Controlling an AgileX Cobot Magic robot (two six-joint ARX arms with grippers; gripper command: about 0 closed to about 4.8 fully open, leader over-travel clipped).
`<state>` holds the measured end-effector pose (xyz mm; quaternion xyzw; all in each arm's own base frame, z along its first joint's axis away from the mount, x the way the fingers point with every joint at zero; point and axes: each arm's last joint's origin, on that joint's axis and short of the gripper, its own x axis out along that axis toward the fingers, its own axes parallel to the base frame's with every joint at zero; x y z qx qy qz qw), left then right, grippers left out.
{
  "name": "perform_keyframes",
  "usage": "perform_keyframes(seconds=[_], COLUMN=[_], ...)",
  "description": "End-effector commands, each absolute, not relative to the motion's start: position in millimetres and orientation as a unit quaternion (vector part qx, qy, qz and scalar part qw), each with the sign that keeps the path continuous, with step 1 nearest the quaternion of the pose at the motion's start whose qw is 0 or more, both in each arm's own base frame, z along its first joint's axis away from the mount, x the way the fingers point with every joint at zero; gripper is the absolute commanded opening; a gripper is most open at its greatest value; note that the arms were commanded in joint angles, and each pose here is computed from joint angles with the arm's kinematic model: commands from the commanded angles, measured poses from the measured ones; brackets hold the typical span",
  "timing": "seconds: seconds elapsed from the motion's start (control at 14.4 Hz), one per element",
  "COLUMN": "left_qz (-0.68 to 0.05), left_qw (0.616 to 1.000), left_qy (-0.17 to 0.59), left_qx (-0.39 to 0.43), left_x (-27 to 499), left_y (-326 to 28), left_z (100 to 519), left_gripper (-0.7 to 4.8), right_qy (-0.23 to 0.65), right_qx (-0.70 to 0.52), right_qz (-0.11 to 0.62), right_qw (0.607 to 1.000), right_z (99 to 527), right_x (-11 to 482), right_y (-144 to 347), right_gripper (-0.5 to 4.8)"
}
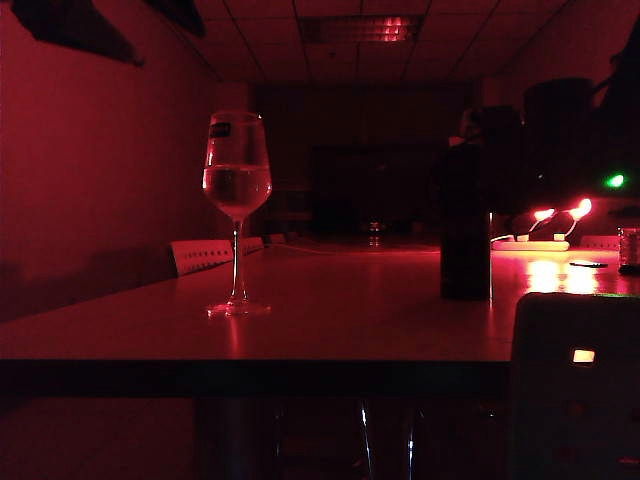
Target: Pick up the black thermos cup, pour some water from it into the stemmed glass, and then put the thermos cup back on the table.
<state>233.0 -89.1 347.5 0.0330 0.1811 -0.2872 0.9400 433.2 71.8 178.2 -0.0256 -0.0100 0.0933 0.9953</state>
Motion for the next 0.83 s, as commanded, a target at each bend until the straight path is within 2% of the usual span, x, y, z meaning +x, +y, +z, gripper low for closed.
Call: perform_keyframes(seconds=[0.07,0.21,0.35,0.56,0.83], left_qz=[-0.289,-0.287,-0.255,-0.212,-0.21], left_qw=[0.945,0.949,0.96,0.974,0.977], left_qy=[0.15,0.127,0.111,0.067,-0.01], left_qx=[0.032,0.032,0.036,0.035,0.025], left_x=[215.2,191.8,160.5,106.6,30.7], left_y=[-83.1,-74.7,-61.7,-40.1,-13.4], left_z=[363.2,377.2,388.8,402.9,406.7], left_gripper=[4.79,4.79,4.79,4.79,4.79], right_qy=[-0.012,-0.021,-0.004,0.024,-0.064], right_qx=[-0.007,0.002,0.006,0.006,0.017], right_qz=[0.095,0.1,0.118,0.193,0.213], right_qw=[0.995,0.995,0.993,0.981,0.975], right_z=[199.3,219.6,245.5,295.2,357.4], right_x=[404.2,372.5,333.5,276.4,199.9], right_y=[69.8,66.2,62.4,61.5,50.0], right_gripper=[4.79,4.79,4.79,4.79,4.79])
